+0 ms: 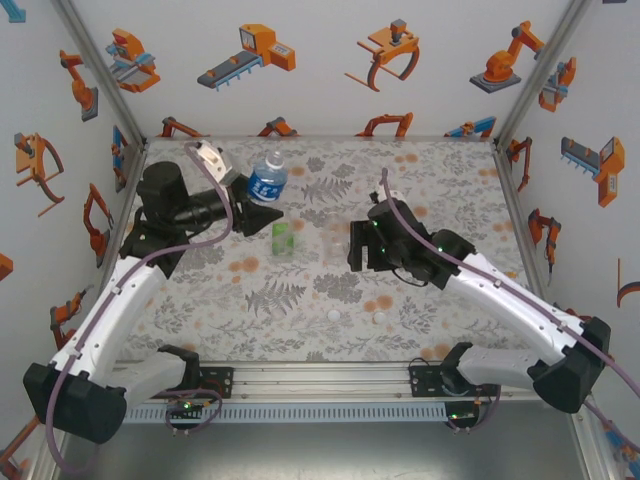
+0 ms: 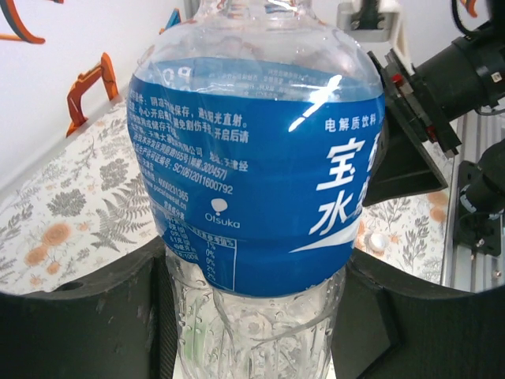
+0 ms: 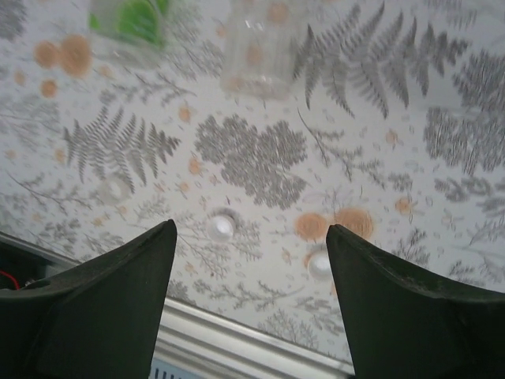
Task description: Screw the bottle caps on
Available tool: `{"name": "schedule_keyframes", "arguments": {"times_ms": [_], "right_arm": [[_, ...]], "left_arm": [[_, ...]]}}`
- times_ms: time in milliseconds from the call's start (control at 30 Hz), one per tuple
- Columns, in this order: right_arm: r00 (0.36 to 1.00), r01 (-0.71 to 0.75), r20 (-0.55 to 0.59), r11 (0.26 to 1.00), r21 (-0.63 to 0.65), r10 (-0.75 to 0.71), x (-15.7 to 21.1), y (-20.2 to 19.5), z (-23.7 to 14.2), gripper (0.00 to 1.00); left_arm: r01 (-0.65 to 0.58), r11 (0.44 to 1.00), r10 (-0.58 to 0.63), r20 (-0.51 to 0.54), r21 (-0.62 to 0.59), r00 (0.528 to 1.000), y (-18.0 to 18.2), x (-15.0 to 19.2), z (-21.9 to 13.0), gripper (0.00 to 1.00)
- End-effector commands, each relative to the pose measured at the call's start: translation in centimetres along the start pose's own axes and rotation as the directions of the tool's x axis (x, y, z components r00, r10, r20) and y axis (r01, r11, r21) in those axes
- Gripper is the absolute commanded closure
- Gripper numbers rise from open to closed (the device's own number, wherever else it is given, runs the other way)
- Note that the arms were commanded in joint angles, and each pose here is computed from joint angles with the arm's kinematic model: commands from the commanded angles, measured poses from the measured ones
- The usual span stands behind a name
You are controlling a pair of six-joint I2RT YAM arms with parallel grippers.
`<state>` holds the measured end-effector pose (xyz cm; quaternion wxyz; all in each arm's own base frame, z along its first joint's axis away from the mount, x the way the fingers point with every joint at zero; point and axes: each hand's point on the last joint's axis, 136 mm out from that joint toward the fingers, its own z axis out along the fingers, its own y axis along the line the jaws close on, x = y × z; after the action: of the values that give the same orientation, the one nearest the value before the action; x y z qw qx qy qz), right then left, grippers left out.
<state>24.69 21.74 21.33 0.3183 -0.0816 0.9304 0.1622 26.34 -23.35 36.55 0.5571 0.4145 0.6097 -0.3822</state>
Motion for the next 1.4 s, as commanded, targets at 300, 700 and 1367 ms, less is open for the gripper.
{"name": "schedule_keyframes", "arguments": {"times_ms": [300, 700, 1367], "right_arm": [[0.941, -0.16, -0.266, 0.968, 0.194, 0.208, 11.3, -5.6, 3.5, 0.39], [0.923, -0.194, -0.278, 0.946, 0.258, 0.265, 14.3, -7.3, 6.0, 0.47], [0.905, -0.199, -0.308, 0.932, 0.302, 0.293, 16.4, -8.1, 8.6, 0.57]], "left_arm": [[-0.072, 0.997, 0.071, 0.073, 0.024, 0.995, -0.6, -0.3, -0.1, 1.0], [-0.033, 0.999, 0.031, 0.104, 0.011, 0.994, -0.2, -0.6, -0.1, 1.0], [-0.021, 1.0, 0.023, 0.102, -0.017, 0.995, -0.1, -0.4, 0.0, 0.98]]}}
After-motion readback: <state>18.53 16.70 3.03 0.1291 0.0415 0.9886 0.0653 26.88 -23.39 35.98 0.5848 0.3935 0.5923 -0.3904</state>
